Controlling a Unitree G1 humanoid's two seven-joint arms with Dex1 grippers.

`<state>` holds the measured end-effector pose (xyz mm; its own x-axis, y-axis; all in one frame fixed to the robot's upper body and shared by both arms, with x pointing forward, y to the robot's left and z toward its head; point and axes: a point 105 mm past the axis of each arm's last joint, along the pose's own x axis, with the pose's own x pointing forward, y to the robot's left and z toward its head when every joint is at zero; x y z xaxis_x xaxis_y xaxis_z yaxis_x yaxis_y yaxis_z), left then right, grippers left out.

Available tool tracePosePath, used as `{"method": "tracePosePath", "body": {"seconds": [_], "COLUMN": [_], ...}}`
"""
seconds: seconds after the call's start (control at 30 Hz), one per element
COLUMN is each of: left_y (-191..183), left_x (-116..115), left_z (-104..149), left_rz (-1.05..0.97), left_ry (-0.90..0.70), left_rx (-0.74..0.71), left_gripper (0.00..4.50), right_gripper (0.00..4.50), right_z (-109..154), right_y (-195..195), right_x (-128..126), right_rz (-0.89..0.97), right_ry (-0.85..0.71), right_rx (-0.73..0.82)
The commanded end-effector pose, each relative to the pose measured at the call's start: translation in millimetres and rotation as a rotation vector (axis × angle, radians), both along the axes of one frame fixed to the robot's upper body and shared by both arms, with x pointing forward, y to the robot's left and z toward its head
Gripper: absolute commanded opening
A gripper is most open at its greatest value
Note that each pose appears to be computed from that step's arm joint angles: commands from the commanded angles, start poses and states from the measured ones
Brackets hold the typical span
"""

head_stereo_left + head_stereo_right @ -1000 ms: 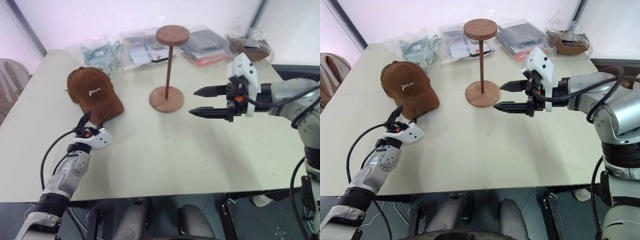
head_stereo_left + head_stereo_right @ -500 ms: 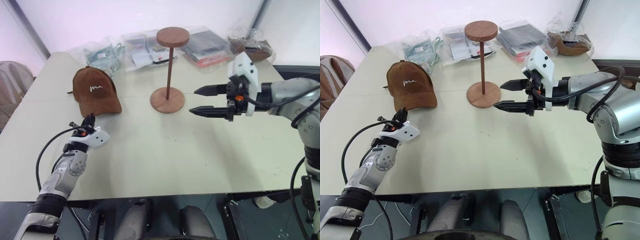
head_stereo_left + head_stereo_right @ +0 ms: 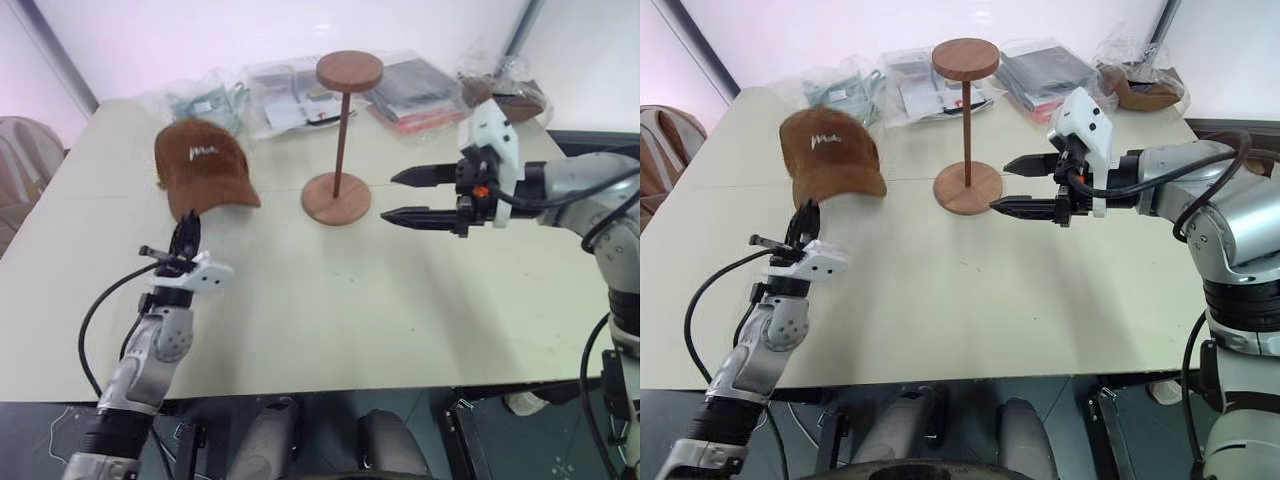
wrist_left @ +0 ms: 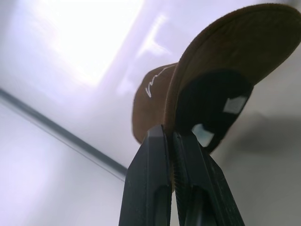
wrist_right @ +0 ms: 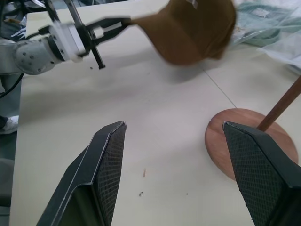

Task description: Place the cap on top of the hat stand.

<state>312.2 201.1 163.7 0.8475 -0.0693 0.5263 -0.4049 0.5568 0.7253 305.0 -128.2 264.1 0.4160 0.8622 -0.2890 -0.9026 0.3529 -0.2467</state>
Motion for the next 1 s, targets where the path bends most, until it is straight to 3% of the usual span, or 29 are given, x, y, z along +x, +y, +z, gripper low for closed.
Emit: {"method": "tracePosePath", "body": {"seconds": [0.03,0.53,0.73,1.0], "left_y": [-4.5,-69.5,-95.2,-123.9], "left_x": [-4.6,2.7,4.4,10.5], "left_z": [37.3,130.4,133.2,116.5], "left_rz": [0.004,-0.207,-0.311,-0.412], "left_ry": [-0.128,-0.396,-0.421,-0.405], "left_rx": [-0.019,0.01,0.029,0.069], "left_gripper": [0.03,0.03,0.03,0.03], "right_gripper": [3.35,3.35,3.35,3.35], "right_z": [15.4,17.9,16.8,15.8], "right_y": [-2.4,-31.3,-34.1,-37.5], "right_x": [1.8,19.7,21.2,21.1], "right_rz": [0.0,-0.111,-0.128,-0.145], "right_ry": [-0.066,-0.096,-0.099,-0.104], "right_rx": [0.001,-0.01,-0.005,-0.005]}}
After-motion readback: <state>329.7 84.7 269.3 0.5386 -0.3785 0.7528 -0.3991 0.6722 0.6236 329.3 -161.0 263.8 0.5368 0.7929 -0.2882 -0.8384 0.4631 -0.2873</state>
